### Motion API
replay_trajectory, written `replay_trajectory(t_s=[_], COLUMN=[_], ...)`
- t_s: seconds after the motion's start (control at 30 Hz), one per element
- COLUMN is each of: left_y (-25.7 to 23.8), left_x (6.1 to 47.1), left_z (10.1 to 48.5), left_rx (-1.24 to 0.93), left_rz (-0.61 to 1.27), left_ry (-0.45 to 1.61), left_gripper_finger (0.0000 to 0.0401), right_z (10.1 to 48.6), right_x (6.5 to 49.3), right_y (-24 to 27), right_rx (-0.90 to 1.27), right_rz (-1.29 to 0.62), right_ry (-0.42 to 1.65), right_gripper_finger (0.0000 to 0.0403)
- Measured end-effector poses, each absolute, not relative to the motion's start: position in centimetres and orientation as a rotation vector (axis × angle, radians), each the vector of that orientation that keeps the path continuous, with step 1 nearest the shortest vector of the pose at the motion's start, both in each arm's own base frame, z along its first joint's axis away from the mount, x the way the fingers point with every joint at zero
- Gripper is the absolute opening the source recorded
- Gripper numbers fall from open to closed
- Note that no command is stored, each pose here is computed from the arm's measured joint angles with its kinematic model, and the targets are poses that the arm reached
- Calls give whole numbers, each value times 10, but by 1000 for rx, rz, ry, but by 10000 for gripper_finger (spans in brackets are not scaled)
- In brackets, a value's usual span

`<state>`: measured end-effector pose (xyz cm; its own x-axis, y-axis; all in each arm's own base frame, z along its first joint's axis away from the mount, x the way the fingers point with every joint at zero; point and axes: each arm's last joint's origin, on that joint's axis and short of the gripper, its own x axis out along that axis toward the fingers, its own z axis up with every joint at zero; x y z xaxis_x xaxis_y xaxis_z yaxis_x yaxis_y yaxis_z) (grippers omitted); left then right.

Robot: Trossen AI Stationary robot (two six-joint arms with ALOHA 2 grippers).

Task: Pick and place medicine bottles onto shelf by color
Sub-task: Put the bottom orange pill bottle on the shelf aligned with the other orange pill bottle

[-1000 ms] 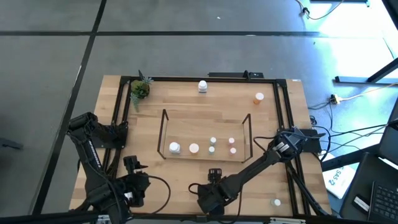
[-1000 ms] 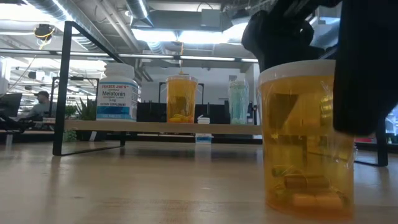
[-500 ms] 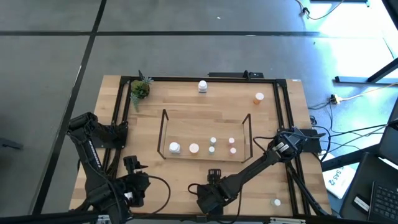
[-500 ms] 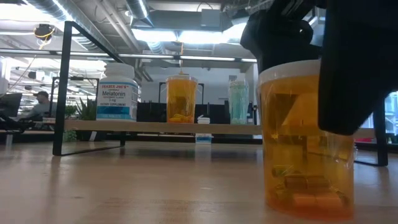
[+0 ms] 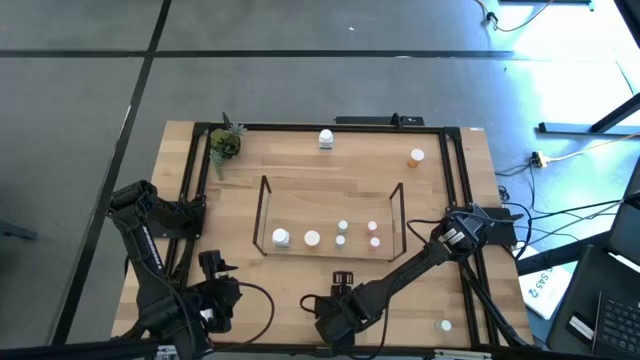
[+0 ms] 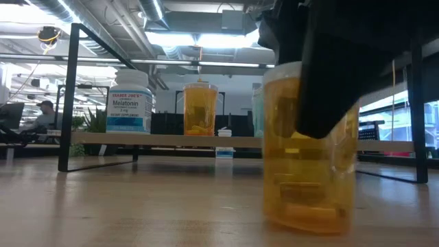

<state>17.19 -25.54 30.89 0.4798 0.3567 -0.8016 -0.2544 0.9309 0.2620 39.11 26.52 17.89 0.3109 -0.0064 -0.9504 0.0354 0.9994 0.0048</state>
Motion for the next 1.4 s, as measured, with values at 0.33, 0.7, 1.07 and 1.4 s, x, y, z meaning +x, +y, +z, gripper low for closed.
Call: replay_trajectory(t_s=[0.33, 0.7, 1.07, 1.4], left_y=[-255, -255, -255, -255], left_x=[172, 172, 172, 172], left_z=[309, 309, 309, 309], left_rx=[112, 112, 112, 112], left_rz=[374, 374, 374, 374], left_ry=[1004, 1004, 1004, 1004], left_gripper_finger=[306, 306, 306, 306], right_z=[180, 200, 237, 241], right_x=[394, 409, 437, 454], right_y=[267, 249, 210, 166], right_rx=[76, 137, 150, 211], right_rz=[-39, -37, -31, -90], right_ry=[1228, 1233, 1161, 1179], right_gripper_finger=[220, 217, 202, 213])
